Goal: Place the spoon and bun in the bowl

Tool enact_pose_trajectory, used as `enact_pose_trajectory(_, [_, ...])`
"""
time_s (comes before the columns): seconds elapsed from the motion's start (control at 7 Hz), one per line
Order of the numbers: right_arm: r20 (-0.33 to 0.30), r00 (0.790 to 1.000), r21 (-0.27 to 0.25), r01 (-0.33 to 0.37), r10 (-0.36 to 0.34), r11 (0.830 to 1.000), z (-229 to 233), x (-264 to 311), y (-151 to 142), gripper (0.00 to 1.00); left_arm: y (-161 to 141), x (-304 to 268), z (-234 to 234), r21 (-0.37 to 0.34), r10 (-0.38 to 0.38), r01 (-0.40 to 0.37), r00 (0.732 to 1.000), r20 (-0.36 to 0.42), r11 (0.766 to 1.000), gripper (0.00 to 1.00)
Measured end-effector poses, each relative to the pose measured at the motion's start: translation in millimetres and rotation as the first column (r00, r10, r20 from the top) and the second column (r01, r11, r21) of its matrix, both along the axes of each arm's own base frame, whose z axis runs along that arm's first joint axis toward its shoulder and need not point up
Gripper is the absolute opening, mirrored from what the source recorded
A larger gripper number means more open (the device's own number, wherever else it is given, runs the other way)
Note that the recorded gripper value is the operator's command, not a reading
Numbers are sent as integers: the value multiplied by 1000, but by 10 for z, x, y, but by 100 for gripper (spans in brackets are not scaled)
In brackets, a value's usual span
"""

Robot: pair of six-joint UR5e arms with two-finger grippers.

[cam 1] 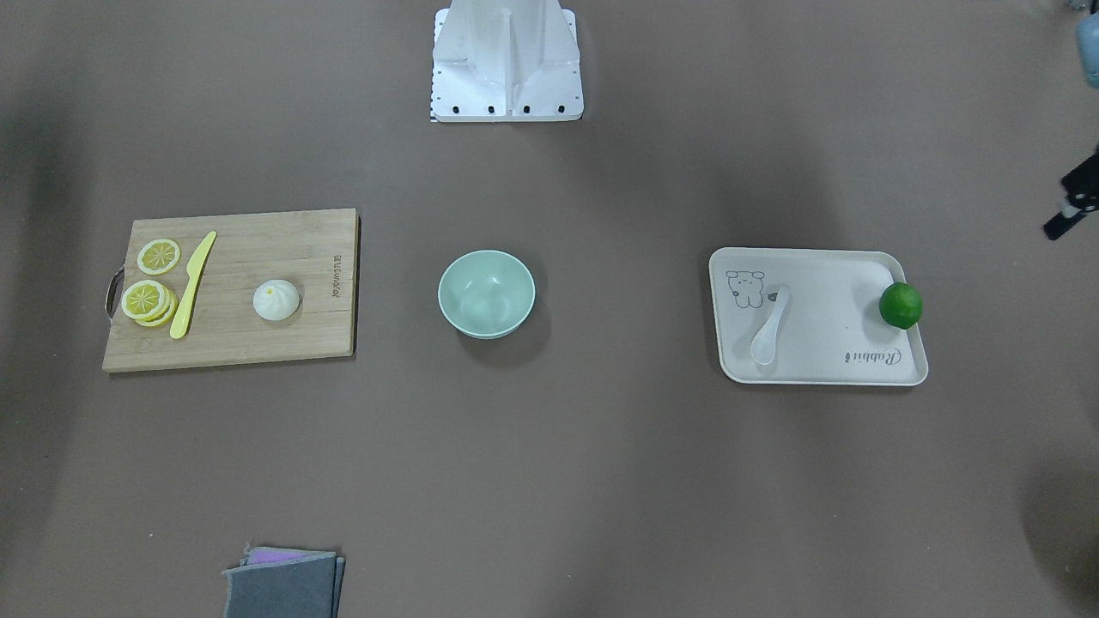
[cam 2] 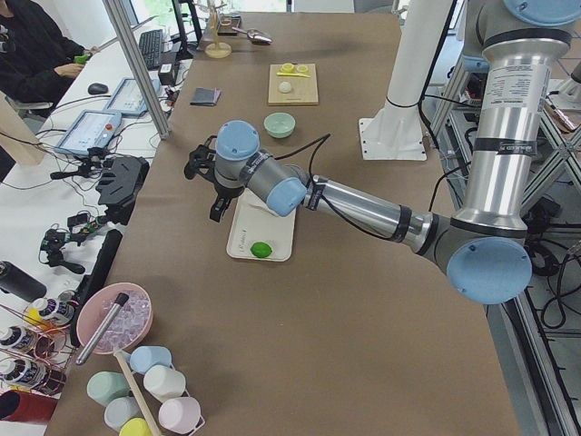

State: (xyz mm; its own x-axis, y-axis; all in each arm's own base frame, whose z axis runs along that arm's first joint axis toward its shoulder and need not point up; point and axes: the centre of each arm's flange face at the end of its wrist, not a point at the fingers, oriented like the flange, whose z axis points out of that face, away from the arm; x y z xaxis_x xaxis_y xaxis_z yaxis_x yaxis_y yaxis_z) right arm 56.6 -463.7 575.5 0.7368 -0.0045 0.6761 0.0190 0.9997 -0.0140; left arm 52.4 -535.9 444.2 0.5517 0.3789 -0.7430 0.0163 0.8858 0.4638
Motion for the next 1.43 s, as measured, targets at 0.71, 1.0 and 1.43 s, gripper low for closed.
enact_pose_trajectory(0.71, [80,997,74,9,-15,997,-207,-103,-131,100,254,2598,-552,130,82,-80,997,-10,988,94])
enact_pose_trajectory(1.0, [83,996,91,13,-21,996,-214,-133,-199,100,352,3034,-472,144,71,-75,997,33,987,93])
enact_pose_trajectory(1.43, [99,995,114,14,-26,993,-90,-161,-252,100,369,3096,-171,110,67,-75,995,76,991,93])
